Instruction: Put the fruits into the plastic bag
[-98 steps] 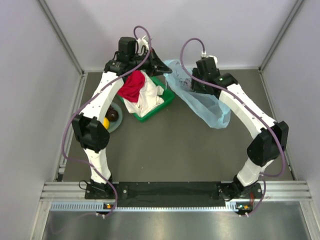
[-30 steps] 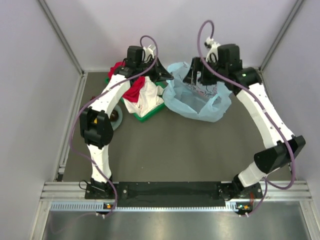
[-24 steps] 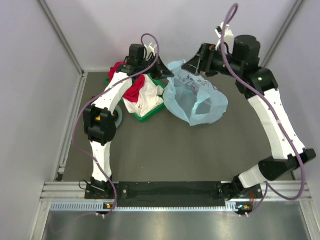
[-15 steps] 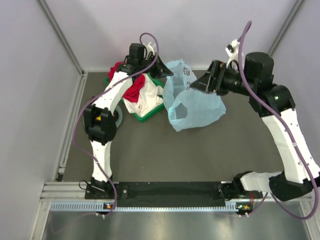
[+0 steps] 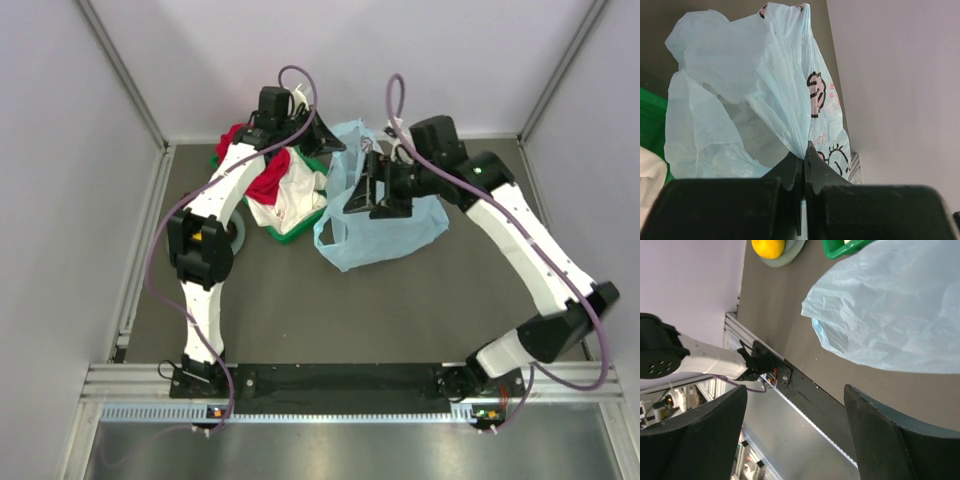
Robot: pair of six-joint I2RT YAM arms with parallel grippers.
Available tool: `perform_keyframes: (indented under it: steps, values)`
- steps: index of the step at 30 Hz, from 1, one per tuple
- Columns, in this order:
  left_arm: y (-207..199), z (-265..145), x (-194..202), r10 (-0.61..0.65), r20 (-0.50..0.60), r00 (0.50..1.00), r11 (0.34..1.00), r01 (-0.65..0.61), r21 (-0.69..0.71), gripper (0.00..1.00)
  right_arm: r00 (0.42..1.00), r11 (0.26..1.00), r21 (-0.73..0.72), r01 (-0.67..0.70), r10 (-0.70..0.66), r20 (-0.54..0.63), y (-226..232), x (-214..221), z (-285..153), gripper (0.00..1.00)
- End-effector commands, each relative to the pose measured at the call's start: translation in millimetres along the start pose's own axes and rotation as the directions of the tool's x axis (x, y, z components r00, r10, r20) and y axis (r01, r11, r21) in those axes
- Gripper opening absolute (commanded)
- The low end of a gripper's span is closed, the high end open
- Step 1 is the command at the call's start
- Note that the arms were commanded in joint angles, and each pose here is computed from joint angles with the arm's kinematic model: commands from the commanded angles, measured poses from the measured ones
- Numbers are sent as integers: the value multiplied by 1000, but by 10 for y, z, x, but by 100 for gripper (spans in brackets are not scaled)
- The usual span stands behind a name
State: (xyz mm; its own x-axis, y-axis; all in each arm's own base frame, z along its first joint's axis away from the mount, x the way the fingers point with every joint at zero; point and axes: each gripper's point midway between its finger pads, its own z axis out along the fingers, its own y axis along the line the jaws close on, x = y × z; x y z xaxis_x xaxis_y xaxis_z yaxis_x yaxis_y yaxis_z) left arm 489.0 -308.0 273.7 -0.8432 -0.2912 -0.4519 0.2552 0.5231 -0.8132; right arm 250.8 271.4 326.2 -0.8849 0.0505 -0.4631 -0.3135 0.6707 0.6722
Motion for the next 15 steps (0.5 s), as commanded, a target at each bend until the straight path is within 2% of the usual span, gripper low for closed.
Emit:
perform_keyframes:
  steps: [1,6,7,8,10,11,13,15]
  values:
    - [-138,-100,-56,26,24,999,1000,-26,16,0,996,997,-11,77,-77,-42,250,19,37,78]
    - [-148,-106,-56,32,24,999,999,-33,20,0,985,998,33,49,-43,-167,130,153,334,77]
    - [-156,-111,-56,35,24,999,999,-35,22,0,982,995,57,80,-69,-175,82,160,339,77]
    - [-162,-113,-50,35,20,999,999,-35,25,0,987,986,112,122,-109,-116,56,4,301,77]
    - [-173,-131,-43,38,20,999,999,-38,25,0,980,965,185,187,-172,-96,-30,-99,314,80]
    - [-169,-129,-42,39,21,999,999,-40,25,0,977,944,251,215,-211,-42,-93,-235,291,80]
    - [-161,-130,-29,39,18,999,999,-40,25,0,947,906,287,311,-322,-8,-79,-306,361,82]
    - [-160,-131,-28,37,16,999,999,-37,29,0,927,856,381,350,-375,-8,-248,-314,451,83]
